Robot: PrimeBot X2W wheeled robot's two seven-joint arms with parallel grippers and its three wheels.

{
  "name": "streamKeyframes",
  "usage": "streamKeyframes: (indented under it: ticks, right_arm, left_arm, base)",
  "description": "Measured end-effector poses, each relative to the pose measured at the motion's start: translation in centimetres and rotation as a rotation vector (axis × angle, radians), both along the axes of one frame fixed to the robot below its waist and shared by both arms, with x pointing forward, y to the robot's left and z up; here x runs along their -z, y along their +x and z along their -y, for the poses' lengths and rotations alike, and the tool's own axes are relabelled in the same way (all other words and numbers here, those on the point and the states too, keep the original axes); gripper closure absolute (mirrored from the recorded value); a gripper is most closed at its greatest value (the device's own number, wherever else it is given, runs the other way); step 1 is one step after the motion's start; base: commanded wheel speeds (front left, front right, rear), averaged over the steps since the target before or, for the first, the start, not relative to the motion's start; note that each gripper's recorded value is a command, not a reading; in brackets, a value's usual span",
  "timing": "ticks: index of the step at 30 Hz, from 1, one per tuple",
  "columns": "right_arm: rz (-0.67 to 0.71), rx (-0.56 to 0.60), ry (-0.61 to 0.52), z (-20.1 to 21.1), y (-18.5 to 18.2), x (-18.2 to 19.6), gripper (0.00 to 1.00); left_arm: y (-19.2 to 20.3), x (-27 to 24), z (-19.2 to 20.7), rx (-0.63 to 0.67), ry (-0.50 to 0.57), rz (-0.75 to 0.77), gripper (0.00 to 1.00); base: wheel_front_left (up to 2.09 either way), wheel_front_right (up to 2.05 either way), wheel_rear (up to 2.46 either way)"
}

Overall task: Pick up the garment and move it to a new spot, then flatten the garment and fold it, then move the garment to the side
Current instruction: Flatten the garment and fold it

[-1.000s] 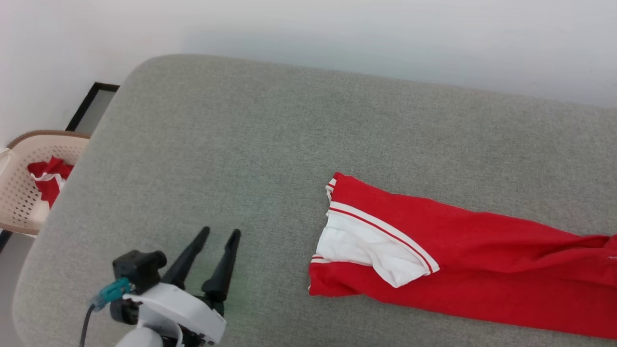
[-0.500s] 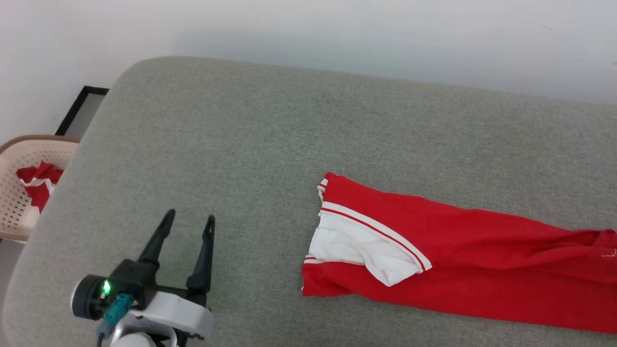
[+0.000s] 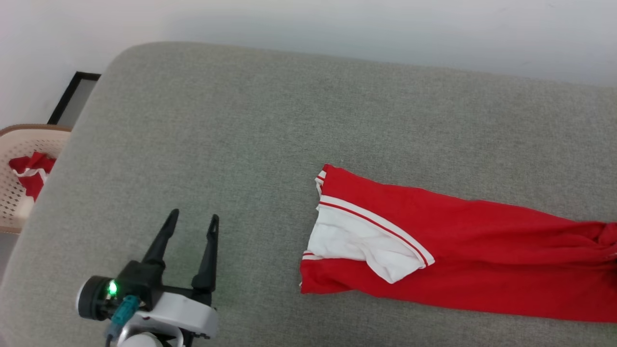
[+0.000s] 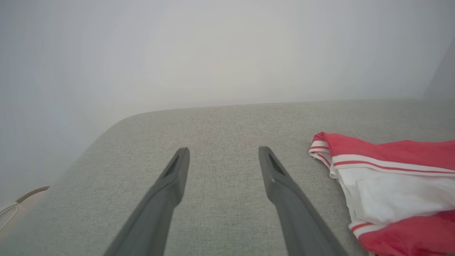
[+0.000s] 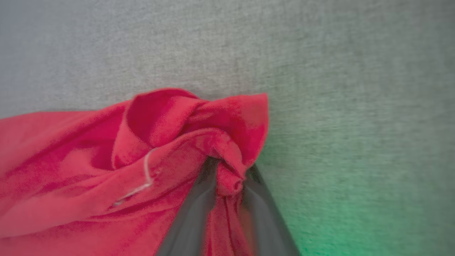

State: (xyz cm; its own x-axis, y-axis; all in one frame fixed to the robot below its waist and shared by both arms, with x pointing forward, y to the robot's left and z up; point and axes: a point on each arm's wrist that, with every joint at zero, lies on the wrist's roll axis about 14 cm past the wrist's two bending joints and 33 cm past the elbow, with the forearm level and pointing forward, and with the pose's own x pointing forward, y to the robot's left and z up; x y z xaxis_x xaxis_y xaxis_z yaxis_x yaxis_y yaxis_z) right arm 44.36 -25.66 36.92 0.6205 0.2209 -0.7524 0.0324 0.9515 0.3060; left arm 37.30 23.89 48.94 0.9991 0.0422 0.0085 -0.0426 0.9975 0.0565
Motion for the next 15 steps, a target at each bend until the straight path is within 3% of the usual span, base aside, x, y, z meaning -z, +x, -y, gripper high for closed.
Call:
streamKeyframes:
  ticks: [10, 15]
  right_arm:
    - [0.098, 0.098, 0.035, 1.6, 0.9, -1.8, 1.0]
    - [0.167, 0.215, -0.066, 8.2, 0.7, -4.4, 1.0]
  left_arm:
    - [0.7, 0.4, -0.1, 0.001, 0.005, -0.006, 0.0]
    - [1.5, 0.6, 0.7, 0.025, 0.0, -0.005, 0.0]
  base:
    - [0.0, 0.0, 0.0]
    - [0.0, 0.0, 0.0]
